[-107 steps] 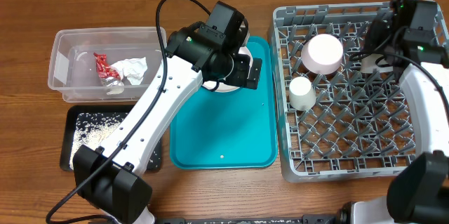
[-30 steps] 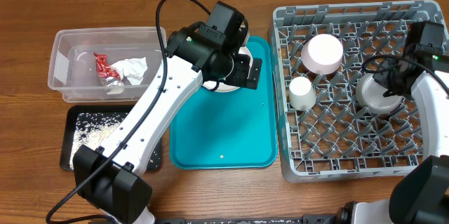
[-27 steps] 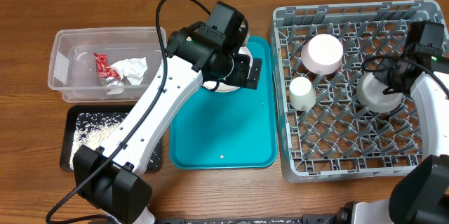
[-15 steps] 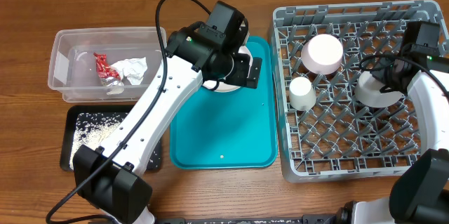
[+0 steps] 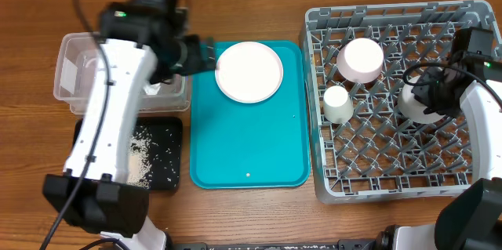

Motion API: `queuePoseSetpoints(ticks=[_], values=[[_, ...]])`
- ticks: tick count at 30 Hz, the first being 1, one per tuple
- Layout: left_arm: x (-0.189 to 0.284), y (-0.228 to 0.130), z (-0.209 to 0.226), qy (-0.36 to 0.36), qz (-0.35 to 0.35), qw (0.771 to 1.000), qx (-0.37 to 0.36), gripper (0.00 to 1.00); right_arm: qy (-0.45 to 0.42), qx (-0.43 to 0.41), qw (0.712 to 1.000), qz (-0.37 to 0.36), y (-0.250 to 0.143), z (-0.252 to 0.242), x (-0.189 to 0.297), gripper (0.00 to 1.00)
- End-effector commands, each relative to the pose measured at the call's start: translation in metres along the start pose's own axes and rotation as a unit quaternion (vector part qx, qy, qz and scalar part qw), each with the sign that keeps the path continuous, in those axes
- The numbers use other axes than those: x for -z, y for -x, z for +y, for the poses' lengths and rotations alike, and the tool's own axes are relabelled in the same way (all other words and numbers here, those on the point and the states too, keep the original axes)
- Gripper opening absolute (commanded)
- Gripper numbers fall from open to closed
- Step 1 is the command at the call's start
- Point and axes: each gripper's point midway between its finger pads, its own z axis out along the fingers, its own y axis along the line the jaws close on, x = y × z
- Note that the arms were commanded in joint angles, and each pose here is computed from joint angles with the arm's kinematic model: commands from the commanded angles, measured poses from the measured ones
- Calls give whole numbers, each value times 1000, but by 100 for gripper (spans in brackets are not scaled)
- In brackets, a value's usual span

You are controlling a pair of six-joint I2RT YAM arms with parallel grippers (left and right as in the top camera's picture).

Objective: Sort waste into correct bins and load items into the dishwasher

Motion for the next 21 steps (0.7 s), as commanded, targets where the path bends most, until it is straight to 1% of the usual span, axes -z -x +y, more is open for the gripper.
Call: queuePoseSetpoints(ticks=[1, 3, 5, 8, 13, 15, 17, 21], values=[[10, 15, 27, 3, -17, 999, 50, 100, 143, 3, 988, 60, -23, 52, 10, 30], [13, 20, 41, -2, -20, 997, 72, 100, 198, 16, 976, 86, -36, 77, 17, 34], [16, 24, 52, -6, -22, 996, 89, 100, 229, 36, 967, 103, -48, 98, 23, 38], [18, 27, 66, -1, -25, 994, 107, 100, 243, 79, 961, 111, -66, 124, 26, 41], [19, 28, 70, 0, -27, 993, 112, 100, 275, 167, 941, 101, -96, 176, 34, 42], [19, 28, 69, -1, -27, 993, 112, 100, 293, 209, 929, 84, -108, 203, 39, 42], [19, 28, 69, -1, -27, 993, 112, 100, 295, 238, 924, 57, -116, 224, 42, 42], [19, 28, 69, -1, -27, 993, 112, 100, 242, 253, 936, -39, -115, 253, 38, 42]])
